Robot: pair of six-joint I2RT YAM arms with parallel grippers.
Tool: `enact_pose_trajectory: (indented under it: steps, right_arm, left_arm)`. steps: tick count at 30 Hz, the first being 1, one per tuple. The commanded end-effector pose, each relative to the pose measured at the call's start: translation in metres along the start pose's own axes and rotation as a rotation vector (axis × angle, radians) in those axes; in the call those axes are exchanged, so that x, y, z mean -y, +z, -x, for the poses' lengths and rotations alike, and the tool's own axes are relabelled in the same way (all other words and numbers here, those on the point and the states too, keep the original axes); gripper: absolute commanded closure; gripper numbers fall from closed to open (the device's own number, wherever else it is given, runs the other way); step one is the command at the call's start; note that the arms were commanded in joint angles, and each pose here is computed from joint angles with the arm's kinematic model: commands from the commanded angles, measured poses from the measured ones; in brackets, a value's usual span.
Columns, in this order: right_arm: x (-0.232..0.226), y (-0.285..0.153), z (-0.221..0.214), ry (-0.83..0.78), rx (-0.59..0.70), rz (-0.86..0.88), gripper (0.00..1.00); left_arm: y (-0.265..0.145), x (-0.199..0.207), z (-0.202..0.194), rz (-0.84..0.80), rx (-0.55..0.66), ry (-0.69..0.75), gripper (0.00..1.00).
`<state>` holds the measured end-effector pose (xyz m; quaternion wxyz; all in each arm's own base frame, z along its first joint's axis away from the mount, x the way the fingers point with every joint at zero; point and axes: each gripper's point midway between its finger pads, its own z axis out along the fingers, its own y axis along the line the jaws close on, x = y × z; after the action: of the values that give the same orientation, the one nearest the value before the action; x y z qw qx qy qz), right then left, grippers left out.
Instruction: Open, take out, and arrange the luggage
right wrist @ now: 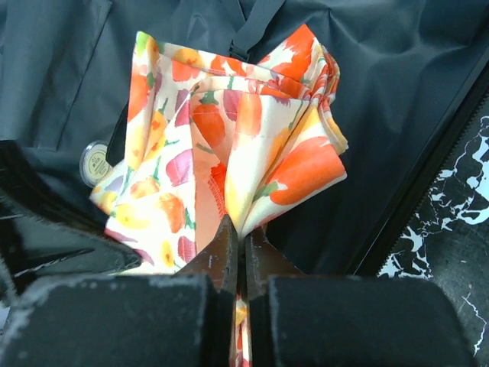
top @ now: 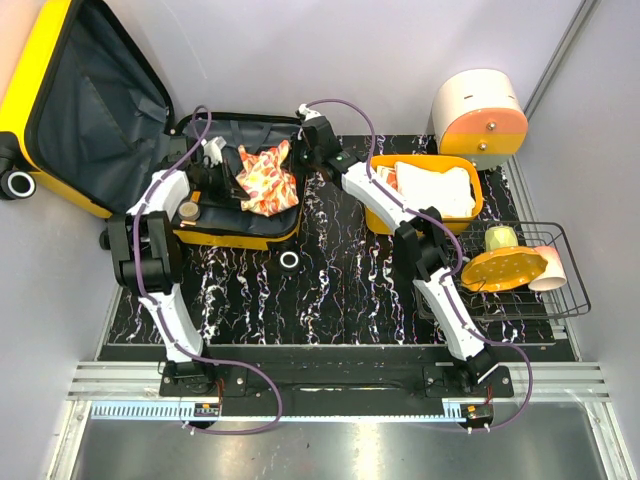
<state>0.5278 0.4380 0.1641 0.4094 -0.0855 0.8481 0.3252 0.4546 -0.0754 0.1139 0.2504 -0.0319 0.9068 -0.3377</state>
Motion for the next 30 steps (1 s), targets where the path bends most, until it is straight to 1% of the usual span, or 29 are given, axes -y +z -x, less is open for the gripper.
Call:
enact_pose_trajectory:
  steps: [1,7,11,12,14,16,17,18,19,20,21,22,23,24,25,26,27,28,29,30]
  right_arm:
    - [-0.039,-0.037,0.07,-0.049,0.164,0.101,1.0]
    - [-0.047,-0.062,0.104,-0.062,0.233,0.131,1.0]
    - [-0.042,-0.087,0.129,-0.063,0.282,0.126,1.0]
    - [-0.036,-0.089,0.13,-0.06,0.279,0.117,1.0]
    - [-0.031,-0.106,0.146,-0.057,0.309,0.11,1.0]
    - [-0.021,-0.114,0.148,-0.055,0.304,0.092,1.0]
    - [-0.022,-0.131,0.159,-0.066,0.326,0.097,1.0]
    - [-0.003,-0.132,0.155,-0.058,0.309,0.072,1.0]
    - [0.003,-0.139,0.157,-0.057,0.31,0.07,1.0]
    - [0.009,-0.151,0.155,-0.064,0.308,0.058,1.0]
    - [0.025,-0.159,0.158,-0.064,0.315,0.032,1.0]
    - [0.032,-0.167,0.158,-0.072,0.315,0.02,1.0]
    - [0.042,-0.179,0.152,-0.089,0.306,-0.004,1.0]
    - [0.052,-0.187,0.151,-0.096,0.306,-0.023,1.0]
    - [0.07,-0.198,0.153,-0.096,0.313,-0.058,1.0]
    - [0.082,-0.21,0.145,-0.112,0.302,-0.093,1.0]
    - [0.091,-0.218,0.143,-0.119,0.301,-0.112,1.0]
    - [0.112,-0.23,0.145,-0.116,0.311,-0.158,1.0]
    - [0.122,-0.241,0.136,-0.123,0.301,-0.185,1.0]
    - [0.132,-0.247,0.134,-0.123,0.298,-0.208,1.0]
  left_arm:
    - [-0.04,0.046,0.032,-0.013,0.132,0.192,1.0]
    - [-0.065,0.077,0.051,-0.018,0.205,0.29,1.0]
    - [-0.073,0.107,0.055,-0.06,0.231,0.358,1.0]
    - [-0.075,0.115,0.059,-0.071,0.242,0.376,1.0]
    - [-0.071,0.133,0.056,-0.091,0.237,0.413,1.0]
    - [-0.067,0.153,0.055,-0.116,0.236,0.456,1.0]
    - [-0.063,0.159,0.054,-0.124,0.232,0.468,1.0]
    - [-0.062,0.168,0.056,-0.137,0.241,0.482,1.0]
    - [-0.055,0.179,0.051,-0.158,0.231,0.496,1.0]
    - [-0.047,0.185,0.049,-0.172,0.218,0.498,1.0]
    - [-0.046,0.195,0.052,-0.187,0.23,0.509,1.0]
    - [-0.037,0.21,0.045,-0.214,0.216,0.527,1.0]
    - [-0.029,0.215,0.044,-0.226,0.206,0.527,1.0]
    - [-0.025,0.227,0.046,-0.249,0.218,0.532,1.0]
    - [-0.016,0.243,0.038,-0.281,0.205,0.548,1.0]
    - [-0.003,0.248,0.033,-0.294,0.188,0.548,1.0]
    - [0.002,0.26,0.035,-0.317,0.201,0.553,1.0]
    - [0.012,0.277,0.023,-0.349,0.182,0.57,1.0]
    - [0.027,0.279,0.016,-0.359,0.159,0.568,1.0]
    - [0.033,0.291,0.014,-0.381,0.16,0.574,1.0]
